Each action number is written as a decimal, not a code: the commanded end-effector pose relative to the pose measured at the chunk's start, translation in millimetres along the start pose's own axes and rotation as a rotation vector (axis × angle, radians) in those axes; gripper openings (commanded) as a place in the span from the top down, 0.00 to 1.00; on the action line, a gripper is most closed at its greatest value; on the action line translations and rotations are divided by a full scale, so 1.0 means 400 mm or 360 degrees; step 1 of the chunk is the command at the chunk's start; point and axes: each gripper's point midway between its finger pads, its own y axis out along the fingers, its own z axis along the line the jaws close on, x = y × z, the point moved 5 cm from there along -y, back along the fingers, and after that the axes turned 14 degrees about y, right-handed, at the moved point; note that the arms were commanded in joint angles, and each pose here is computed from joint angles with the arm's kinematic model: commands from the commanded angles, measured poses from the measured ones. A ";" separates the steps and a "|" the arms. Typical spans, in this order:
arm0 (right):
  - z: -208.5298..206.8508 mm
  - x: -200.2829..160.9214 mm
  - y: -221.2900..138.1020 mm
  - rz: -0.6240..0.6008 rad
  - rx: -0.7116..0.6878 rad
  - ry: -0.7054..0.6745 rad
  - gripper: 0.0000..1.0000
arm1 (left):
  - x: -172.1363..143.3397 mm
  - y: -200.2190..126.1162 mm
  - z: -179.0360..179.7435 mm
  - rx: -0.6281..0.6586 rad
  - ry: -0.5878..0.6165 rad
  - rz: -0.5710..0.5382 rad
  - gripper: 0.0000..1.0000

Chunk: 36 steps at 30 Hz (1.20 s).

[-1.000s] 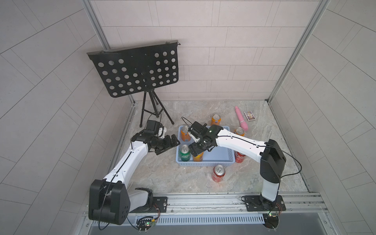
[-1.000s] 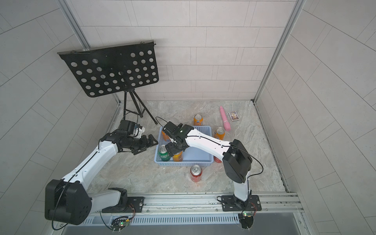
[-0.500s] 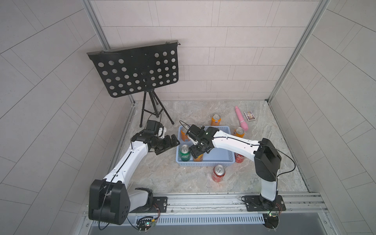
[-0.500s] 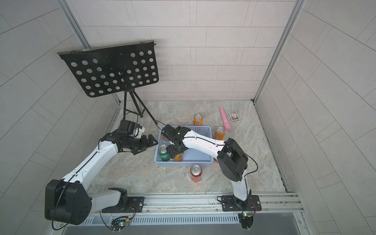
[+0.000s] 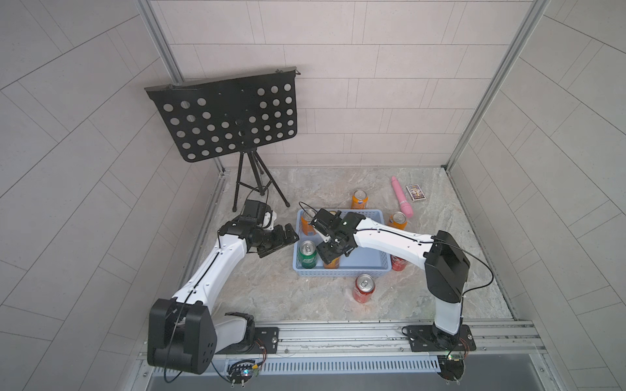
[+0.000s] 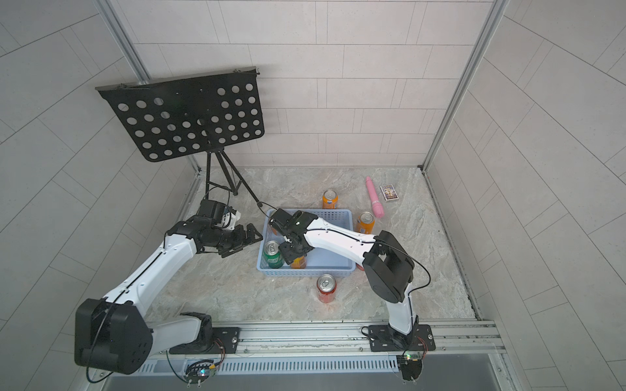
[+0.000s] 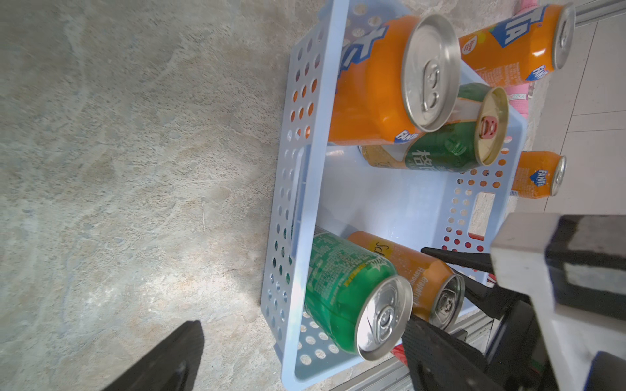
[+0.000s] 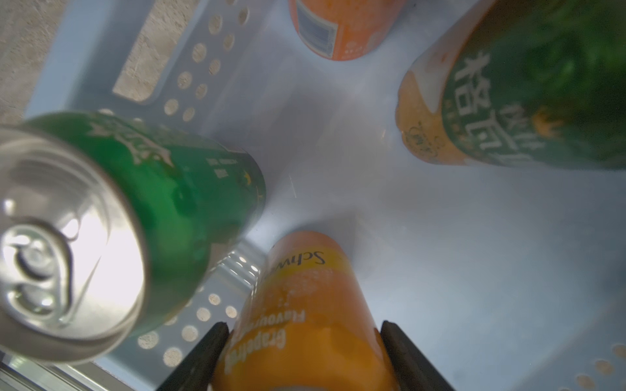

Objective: Take out the drinks from the basket
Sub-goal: Pick up the drink from the basket, then place the drink at the center of the board.

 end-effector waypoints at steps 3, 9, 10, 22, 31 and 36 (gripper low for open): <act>-0.017 0.024 -0.164 -0.0170 -0.0015 0.0008 0.75 | 0.019 -0.027 -0.017 -0.0010 0.0041 -0.0069 0.00; -0.027 0.032 -0.282 -0.0276 0.0015 0.0009 0.78 | 0.032 -0.037 -0.025 -0.0027 0.0025 -0.0126 0.00; -0.028 0.032 -0.297 -0.0286 0.0022 0.0013 0.78 | 0.035 -0.040 -0.028 -0.0030 0.0027 -0.0131 0.00; 0.032 -0.034 -0.395 -0.0390 0.0088 -0.0093 0.82 | 0.106 -0.080 -0.052 -0.0007 0.0006 -0.0271 0.00; 0.074 -0.114 -0.380 -0.0396 0.0158 -0.0162 0.83 | 0.138 -0.108 -0.058 0.0040 0.0027 -0.0361 0.00; 0.091 -0.156 -0.353 -0.0387 0.0151 -0.0219 0.84 | 0.125 -0.111 -0.037 0.0109 0.0018 -0.0479 0.00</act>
